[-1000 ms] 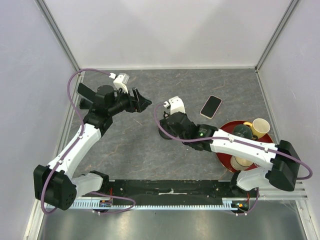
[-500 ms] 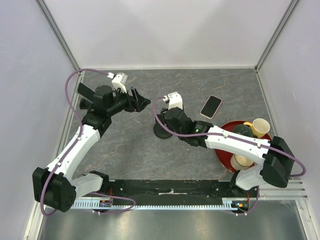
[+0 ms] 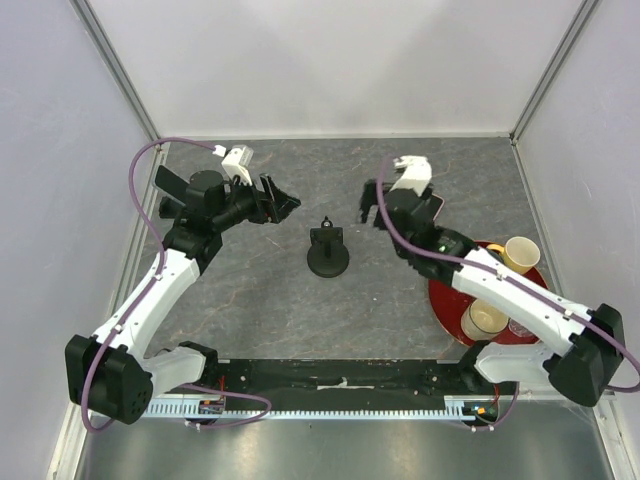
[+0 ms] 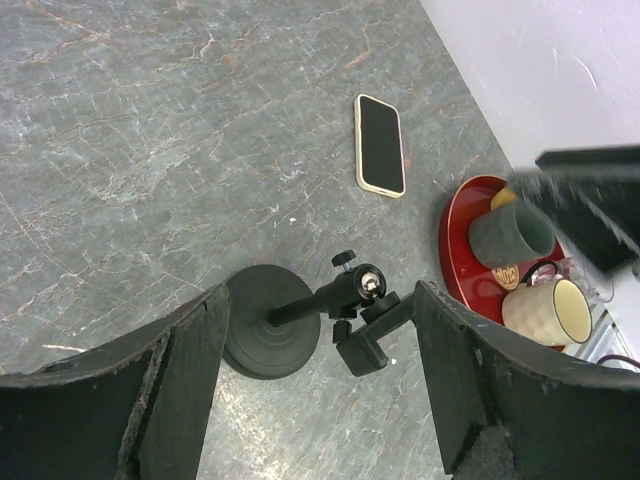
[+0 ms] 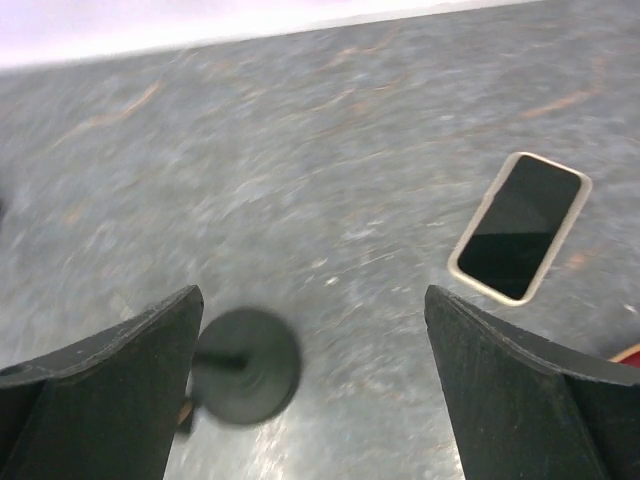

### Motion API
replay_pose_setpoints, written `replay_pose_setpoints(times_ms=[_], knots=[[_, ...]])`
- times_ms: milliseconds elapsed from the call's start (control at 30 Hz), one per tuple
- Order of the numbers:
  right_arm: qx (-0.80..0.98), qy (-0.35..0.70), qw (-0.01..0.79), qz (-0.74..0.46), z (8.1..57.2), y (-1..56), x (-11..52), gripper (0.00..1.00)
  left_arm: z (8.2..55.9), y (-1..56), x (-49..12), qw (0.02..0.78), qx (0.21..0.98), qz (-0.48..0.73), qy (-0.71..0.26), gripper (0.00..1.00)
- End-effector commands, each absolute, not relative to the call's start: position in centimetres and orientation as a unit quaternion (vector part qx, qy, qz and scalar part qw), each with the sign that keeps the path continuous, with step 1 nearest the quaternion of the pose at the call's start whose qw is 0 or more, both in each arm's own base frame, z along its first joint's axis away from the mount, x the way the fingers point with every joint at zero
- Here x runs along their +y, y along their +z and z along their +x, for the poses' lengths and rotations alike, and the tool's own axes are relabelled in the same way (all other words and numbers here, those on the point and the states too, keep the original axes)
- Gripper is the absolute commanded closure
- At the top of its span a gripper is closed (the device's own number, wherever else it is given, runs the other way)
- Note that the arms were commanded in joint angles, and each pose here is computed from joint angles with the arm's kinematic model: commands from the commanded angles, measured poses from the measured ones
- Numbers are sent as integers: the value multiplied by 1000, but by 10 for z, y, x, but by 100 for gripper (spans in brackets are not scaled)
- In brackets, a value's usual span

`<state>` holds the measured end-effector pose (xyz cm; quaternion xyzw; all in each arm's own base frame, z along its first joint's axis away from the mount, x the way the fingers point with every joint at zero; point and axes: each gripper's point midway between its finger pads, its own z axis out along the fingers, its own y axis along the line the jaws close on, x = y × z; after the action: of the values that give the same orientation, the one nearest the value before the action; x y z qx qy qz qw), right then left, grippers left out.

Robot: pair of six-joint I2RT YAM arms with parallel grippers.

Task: Place the phone on the phone stand

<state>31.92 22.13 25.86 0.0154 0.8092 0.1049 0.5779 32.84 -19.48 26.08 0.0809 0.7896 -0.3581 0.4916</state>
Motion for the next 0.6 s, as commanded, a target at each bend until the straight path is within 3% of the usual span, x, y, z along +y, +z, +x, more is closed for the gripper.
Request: replay_pose_setpoints(times_ms=[0, 167, 400, 567], knots=[[818, 84, 548, 153, 362, 227, 160, 2, 327, 278, -199, 499, 774, 82, -380, 20], [840, 75, 453, 289, 416, 177, 108, 2, 327, 278, -200, 496, 774, 82, -385, 20], [912, 5, 297, 283, 460, 106, 85, 2, 327, 274, -203, 483, 775, 78, -400, 20], [922, -10, 244, 301, 476, 72, 67, 2, 326, 274, -204, 480, 772, 77, -409, 20]])
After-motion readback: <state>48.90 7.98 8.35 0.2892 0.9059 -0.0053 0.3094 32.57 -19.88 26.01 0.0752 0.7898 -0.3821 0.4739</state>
